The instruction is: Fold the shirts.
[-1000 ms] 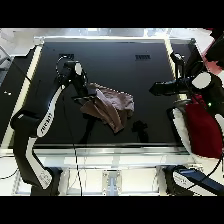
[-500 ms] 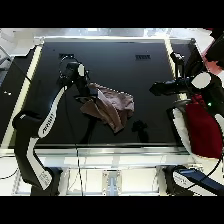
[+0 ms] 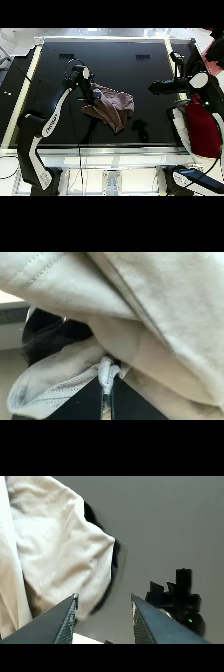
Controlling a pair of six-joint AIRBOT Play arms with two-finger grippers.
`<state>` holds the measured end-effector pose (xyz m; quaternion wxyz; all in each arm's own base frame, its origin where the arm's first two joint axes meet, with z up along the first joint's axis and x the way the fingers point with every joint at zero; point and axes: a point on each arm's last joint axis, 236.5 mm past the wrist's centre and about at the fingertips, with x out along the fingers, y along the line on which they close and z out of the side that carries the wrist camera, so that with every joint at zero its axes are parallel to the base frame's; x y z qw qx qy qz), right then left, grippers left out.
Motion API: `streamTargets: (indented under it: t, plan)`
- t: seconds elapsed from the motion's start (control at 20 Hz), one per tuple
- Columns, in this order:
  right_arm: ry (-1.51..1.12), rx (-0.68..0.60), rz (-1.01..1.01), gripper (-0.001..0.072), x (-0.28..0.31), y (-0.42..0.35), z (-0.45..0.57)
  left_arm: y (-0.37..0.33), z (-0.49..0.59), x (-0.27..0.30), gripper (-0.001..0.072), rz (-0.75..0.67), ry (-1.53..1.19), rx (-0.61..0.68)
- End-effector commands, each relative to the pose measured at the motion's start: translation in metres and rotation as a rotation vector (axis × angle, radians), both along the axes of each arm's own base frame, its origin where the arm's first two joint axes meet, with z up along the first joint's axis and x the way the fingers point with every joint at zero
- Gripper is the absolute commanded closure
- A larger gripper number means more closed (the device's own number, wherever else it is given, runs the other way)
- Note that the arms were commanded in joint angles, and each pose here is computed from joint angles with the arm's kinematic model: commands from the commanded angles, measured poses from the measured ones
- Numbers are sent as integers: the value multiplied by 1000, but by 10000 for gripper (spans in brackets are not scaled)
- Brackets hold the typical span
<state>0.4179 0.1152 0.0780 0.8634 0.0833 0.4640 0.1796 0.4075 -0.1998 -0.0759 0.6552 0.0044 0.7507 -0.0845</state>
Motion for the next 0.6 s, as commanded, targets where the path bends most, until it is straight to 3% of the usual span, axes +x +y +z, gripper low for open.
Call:
streamTargets:
  t: [0.0, 0.25, 0.55]
  plan:
    - [53, 44, -9, 346, 20, 29, -45, 14, 2, -13, 691, -22, 63, 33]
    - [306, 18, 62, 345, -2, 70, -153, 26, 9, -15, 691, -49, 62, 66]
    - [210, 90, 37, 344, 19, 102, -145, 25, 9, -8, 691, -57, 31, 58]
